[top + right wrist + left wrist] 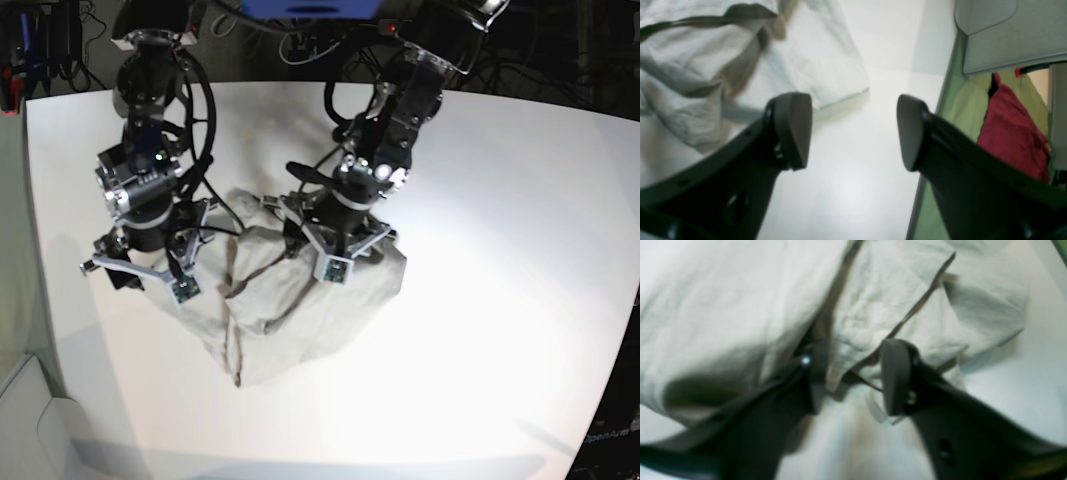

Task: Layout the t-shirt on the table in an organized manner, then fold the t-shirt properly
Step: 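Grasp the shirt fabric with the left gripper and pull it away, then stretch the shirt between grippers, left gripper pulling it outward, then drag the shirt with the left gripper toward its own side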

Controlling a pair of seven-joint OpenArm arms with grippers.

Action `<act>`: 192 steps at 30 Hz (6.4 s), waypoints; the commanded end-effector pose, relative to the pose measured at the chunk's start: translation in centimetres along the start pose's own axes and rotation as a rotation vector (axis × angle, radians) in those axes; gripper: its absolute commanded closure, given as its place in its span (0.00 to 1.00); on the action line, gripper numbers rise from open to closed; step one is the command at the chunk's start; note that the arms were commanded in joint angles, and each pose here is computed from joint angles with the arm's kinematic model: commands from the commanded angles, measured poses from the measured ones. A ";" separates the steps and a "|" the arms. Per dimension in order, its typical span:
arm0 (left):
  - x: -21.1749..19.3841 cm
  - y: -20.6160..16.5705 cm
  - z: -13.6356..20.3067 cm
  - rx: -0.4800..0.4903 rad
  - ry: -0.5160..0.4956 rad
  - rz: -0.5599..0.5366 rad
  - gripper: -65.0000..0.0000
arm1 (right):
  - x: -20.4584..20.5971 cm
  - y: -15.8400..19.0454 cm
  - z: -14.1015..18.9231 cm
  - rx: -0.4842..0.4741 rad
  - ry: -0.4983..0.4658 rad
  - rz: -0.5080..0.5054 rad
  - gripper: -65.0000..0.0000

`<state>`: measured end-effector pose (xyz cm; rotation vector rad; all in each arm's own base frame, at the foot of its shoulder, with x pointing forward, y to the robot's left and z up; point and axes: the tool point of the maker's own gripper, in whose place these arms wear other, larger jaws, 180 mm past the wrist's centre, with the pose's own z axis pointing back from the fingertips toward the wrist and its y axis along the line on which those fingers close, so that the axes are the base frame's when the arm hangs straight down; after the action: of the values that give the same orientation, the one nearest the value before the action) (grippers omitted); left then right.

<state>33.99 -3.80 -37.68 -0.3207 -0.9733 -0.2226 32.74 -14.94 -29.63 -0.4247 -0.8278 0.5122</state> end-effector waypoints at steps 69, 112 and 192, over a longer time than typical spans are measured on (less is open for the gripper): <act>15.9 17.4 11.1 0.371 -0.503 0.223 0.99 | 1.5 -0.7 0.2 -0.015 -0.048 0.008 0.38; 33.9 16.3 21.8 0.150 -0.882 0.018 0.99 | 2.5 0.9 0.5 0.019 -0.070 0.010 0.38; 8.3 28.3 3.7 0.375 0.057 0.017 0.20 | 3.7 0.6 0.4 0.017 -0.119 0.018 0.38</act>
<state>43.87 22.43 -35.56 -0.0058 -0.8860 -0.0376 33.86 -12.41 -28.74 -0.3821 -0.8930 0.5536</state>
